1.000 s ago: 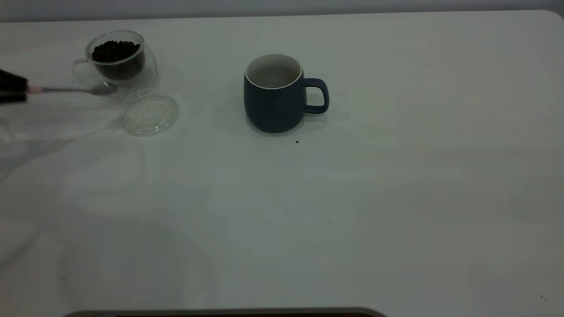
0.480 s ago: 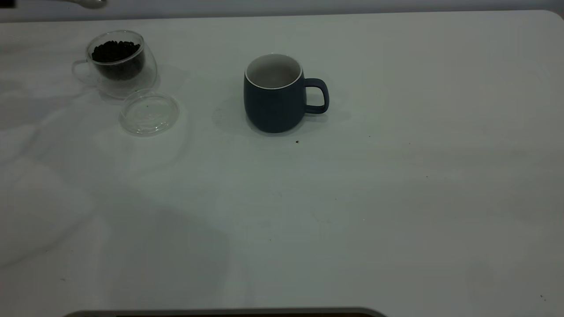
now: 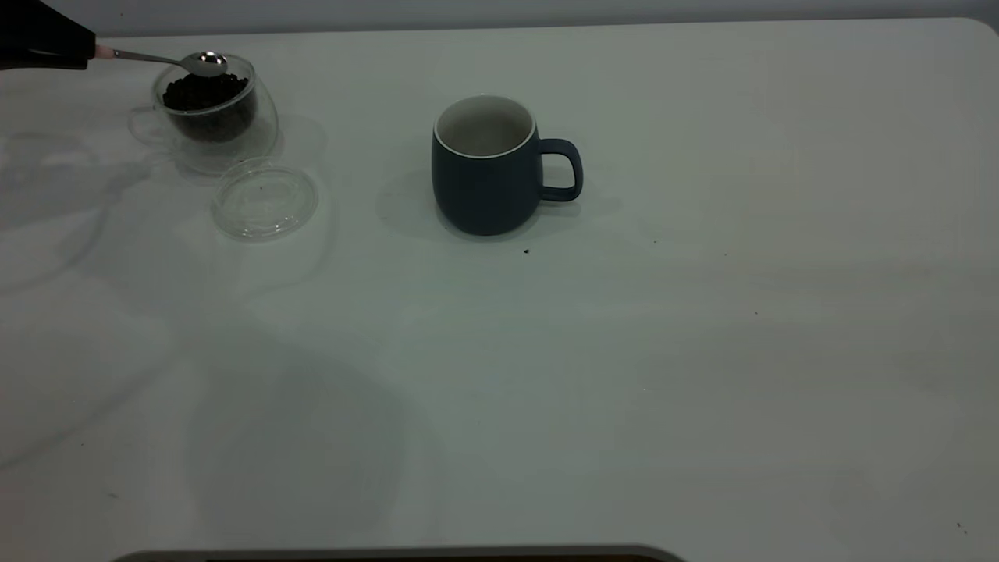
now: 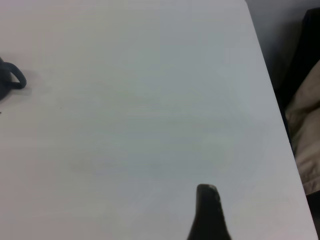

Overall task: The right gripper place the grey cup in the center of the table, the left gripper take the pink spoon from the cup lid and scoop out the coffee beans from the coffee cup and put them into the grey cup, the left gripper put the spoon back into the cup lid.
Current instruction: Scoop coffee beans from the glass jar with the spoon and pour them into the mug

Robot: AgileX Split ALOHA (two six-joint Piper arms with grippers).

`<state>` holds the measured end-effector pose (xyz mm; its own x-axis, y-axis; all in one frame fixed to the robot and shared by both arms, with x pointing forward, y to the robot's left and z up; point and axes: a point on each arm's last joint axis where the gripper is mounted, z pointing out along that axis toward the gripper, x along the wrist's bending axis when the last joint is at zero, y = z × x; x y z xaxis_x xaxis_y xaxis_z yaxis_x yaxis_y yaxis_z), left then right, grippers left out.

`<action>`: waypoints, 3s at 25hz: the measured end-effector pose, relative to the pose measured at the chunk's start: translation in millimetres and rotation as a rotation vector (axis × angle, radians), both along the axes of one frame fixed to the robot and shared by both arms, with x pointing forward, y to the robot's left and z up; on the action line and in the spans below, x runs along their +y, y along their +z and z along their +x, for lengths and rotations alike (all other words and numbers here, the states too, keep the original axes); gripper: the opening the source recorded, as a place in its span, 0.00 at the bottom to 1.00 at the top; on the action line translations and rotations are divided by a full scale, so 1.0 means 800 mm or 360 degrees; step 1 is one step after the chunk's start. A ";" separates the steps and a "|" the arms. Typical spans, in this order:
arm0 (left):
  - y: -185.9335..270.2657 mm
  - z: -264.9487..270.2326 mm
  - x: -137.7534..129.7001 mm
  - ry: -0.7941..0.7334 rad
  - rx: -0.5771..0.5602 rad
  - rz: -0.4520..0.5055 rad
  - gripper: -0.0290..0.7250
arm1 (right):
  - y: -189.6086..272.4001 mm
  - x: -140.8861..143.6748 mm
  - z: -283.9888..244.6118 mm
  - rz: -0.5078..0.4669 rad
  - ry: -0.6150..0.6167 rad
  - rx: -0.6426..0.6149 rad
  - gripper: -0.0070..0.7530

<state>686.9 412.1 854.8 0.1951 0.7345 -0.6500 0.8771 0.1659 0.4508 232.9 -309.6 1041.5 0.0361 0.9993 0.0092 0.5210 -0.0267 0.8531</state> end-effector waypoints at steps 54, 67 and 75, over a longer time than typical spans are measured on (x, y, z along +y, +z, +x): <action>-0.029 -0.026 0.025 0.0128 0.0321 -0.0514 0.20 | 0.000 0.000 0.000 0.0000 0.0000 0.0000 0.79; -0.026 -0.029 0.031 0.0130 0.0316 -0.0569 0.20 | 0.000 0.000 0.000 0.0000 0.0000 0.0000 0.79; -0.022 -0.018 0.009 0.0126 0.0309 -0.0631 0.20 | 0.000 0.000 0.000 -0.0002 -0.0001 0.0000 0.79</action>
